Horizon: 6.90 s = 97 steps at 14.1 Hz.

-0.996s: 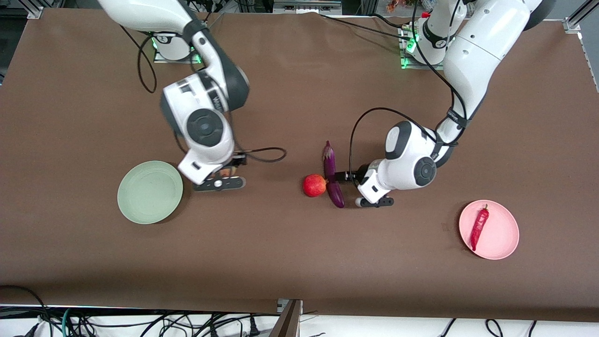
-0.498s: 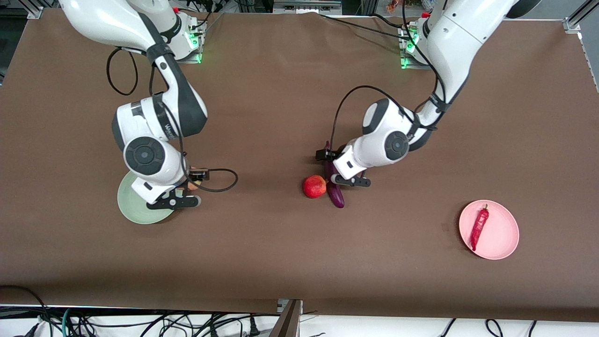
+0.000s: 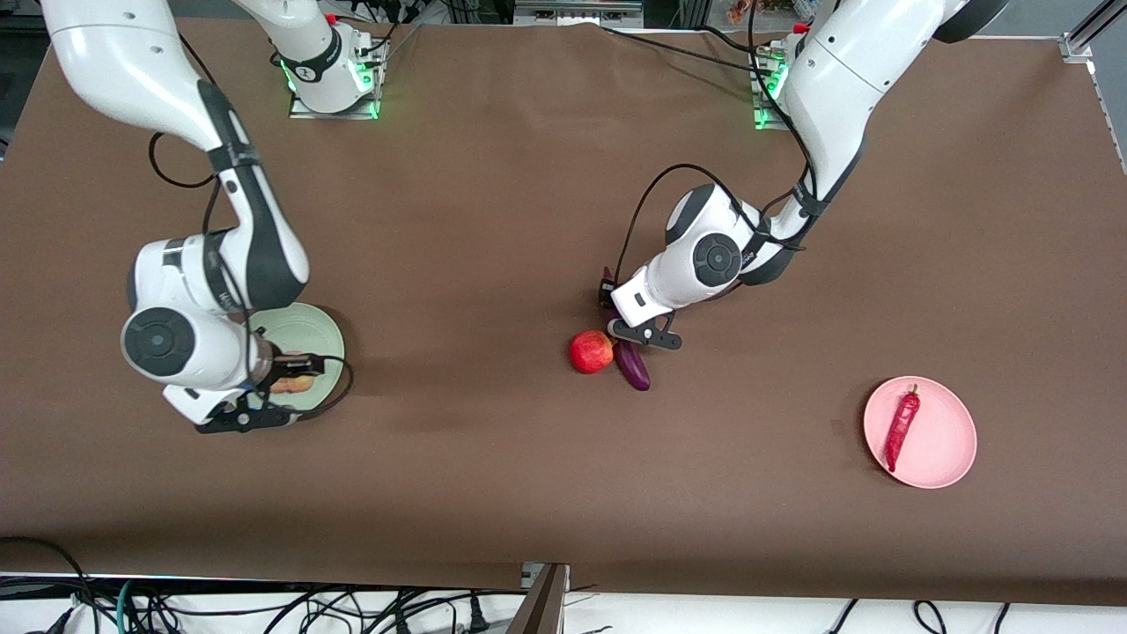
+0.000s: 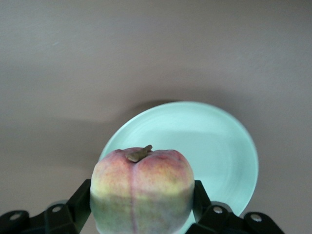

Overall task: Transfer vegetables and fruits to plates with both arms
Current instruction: 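Carry the peach to the green plate while the left gripper grasps the eggplant, then carry the eggplant to the pink plate while the right gripper releases the peach, then release the eggplant on the plate while the right gripper grasps the apple, then carry the red apple with the right gripper to the green plate, then lower the apple onto the green plate and open the right gripper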

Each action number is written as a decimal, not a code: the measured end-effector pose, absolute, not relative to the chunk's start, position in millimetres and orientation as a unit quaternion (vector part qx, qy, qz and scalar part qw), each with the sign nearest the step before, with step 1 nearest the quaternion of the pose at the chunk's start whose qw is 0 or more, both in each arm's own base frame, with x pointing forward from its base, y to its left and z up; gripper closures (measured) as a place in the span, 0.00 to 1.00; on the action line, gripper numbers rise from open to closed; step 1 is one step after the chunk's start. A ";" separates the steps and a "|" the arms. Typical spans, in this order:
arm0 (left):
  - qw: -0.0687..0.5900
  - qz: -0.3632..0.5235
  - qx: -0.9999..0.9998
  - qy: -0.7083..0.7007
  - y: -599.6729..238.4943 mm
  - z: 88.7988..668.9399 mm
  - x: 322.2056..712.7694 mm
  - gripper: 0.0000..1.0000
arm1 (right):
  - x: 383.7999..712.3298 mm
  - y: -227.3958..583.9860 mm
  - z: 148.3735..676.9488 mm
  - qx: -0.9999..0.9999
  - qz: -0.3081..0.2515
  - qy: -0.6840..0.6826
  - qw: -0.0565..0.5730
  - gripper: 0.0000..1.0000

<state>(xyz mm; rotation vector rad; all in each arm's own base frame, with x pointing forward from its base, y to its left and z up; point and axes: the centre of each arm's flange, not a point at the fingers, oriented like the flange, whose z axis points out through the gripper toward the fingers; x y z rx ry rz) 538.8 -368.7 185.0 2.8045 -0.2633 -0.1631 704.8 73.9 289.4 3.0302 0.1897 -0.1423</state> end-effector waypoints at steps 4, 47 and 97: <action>0.159 -0.053 0.981 -0.094 -368.8 184.7 539.1 0.68 | 712.6 51.5 262.4 0.997 -0.032 0.062 0.045 0.15; -0.049 -0.029 0.946 -0.319 15.8 396.8 697.1 0.00 | 594.3 528.5 239.8 0.986 0.135 0.057 -0.083 0.00; 0.011 -0.007 0.998 -0.062 -21.2 567.3 559.6 0.00 | 704.7 56.7 257.4 0.992 -0.029 0.118 0.031 0.00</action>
